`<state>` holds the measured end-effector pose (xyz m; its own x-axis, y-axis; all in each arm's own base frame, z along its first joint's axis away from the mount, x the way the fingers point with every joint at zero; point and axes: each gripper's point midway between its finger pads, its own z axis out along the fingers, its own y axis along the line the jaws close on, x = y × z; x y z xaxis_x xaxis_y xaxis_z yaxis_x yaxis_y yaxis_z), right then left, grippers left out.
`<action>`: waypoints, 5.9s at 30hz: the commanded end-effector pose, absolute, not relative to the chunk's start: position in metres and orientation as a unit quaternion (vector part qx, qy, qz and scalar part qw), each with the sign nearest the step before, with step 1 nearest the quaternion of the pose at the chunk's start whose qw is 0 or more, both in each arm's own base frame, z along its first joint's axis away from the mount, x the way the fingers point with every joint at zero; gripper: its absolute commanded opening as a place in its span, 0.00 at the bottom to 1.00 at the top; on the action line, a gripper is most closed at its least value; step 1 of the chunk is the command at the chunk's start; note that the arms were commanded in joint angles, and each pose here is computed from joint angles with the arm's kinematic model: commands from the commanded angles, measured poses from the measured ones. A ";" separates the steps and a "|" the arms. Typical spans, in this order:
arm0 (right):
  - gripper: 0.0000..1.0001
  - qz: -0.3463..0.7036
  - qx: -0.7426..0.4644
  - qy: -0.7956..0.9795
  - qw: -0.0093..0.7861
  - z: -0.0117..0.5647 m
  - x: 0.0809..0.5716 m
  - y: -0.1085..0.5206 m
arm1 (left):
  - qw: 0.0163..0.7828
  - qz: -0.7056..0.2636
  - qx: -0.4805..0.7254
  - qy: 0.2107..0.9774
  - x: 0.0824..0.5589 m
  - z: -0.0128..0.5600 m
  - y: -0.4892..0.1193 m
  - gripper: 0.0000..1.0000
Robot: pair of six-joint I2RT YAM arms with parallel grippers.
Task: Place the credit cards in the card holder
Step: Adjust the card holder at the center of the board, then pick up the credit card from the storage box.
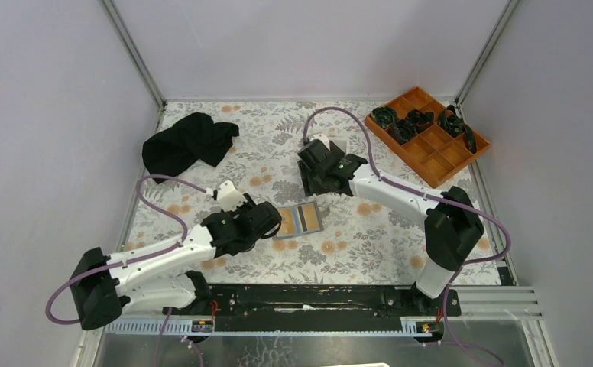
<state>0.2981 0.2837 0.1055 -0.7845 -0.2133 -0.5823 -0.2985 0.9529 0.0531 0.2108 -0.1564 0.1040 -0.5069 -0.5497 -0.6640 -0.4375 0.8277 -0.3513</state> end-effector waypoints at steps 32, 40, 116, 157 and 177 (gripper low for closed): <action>0.60 0.079 -0.016 0.946 0.313 0.107 0.475 0.245 | 0.539 -0.082 -0.150 0.825 0.244 0.198 -0.153 0.84; 0.59 0.104 -0.006 0.951 0.290 0.090 0.475 0.246 | 0.537 -0.079 -0.147 0.827 0.247 0.194 -0.155 0.84; 0.00 0.089 -0.002 0.938 0.336 0.153 0.462 0.217 | 0.520 -0.118 -0.141 0.834 0.258 0.185 -0.173 0.87; 0.00 0.494 -0.183 0.826 0.201 0.273 0.163 0.243 | 0.380 -0.537 0.180 0.732 0.199 0.261 -0.314 0.90; 0.00 0.542 -0.180 0.806 0.154 0.270 0.167 0.261 | 0.300 -0.600 0.228 0.705 0.167 0.251 -0.317 0.39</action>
<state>0.1678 0.2546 0.2582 -0.8971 -0.1102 -0.4279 -0.4339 0.4031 0.8058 0.1709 -0.3196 0.2370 -0.7435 -0.0191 -0.6684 0.6438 0.2496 -0.7233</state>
